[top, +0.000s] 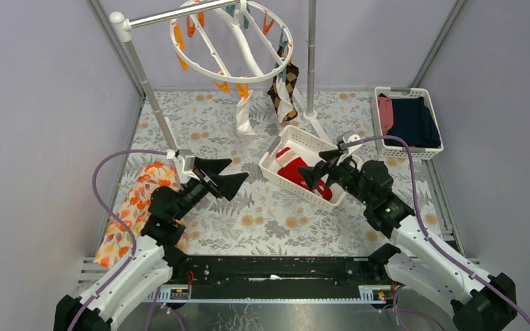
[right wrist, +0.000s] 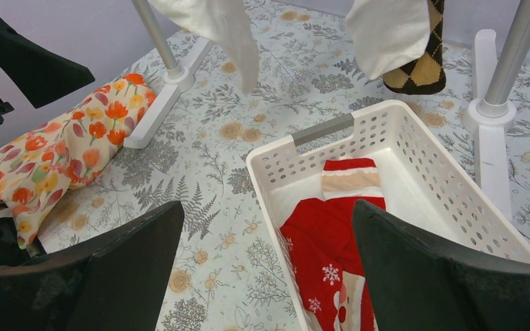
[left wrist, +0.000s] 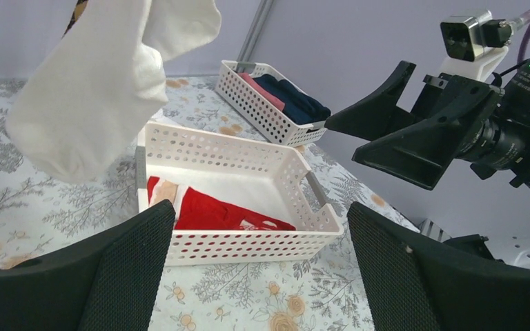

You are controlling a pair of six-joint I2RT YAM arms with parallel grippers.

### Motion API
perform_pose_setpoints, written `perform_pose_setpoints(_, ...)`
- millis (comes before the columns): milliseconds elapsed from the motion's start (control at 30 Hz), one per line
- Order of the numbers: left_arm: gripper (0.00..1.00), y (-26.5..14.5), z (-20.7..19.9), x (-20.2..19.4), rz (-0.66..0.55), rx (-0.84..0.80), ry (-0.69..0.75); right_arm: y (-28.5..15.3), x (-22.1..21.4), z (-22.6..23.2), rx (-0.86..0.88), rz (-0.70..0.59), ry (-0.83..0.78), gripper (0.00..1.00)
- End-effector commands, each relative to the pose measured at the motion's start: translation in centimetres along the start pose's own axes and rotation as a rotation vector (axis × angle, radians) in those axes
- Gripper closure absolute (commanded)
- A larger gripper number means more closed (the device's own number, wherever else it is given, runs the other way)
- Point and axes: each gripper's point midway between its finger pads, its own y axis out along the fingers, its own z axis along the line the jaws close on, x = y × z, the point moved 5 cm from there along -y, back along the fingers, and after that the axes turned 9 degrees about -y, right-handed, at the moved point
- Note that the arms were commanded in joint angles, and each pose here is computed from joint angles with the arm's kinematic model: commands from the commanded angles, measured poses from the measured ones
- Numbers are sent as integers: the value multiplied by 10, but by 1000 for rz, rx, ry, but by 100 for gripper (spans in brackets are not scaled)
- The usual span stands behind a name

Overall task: Clip the socks to the hanger
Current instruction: Rotate the hanger at the clothesline.

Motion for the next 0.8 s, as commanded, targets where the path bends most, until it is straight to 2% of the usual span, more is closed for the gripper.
perform_pose_setpoints(0, 1, -9, 3, -1, 22, 88, -68, 2, 18, -1, 0, -37, -14, 0)
perform_pose_setpoints(200, 1, -20, 1, -2, 22, 113, -93, 22, -1, -6, -5, 90, -7, 0)
perform_pose_setpoints(467, 1, -35, 1, 0, 0, 152, -80, 51, 8, 2, 93, 79, -5, 0)
perform_pose_setpoints(600, 1, -41, -10, 12, -43, 127, -87, 63, 29, 6, 117, 48, -58, 0)
perform_pose_setpoints(767, 1, -47, -35, 33, -58, 61, -58, 69, 83, 11, 149, -32, -138, 0)
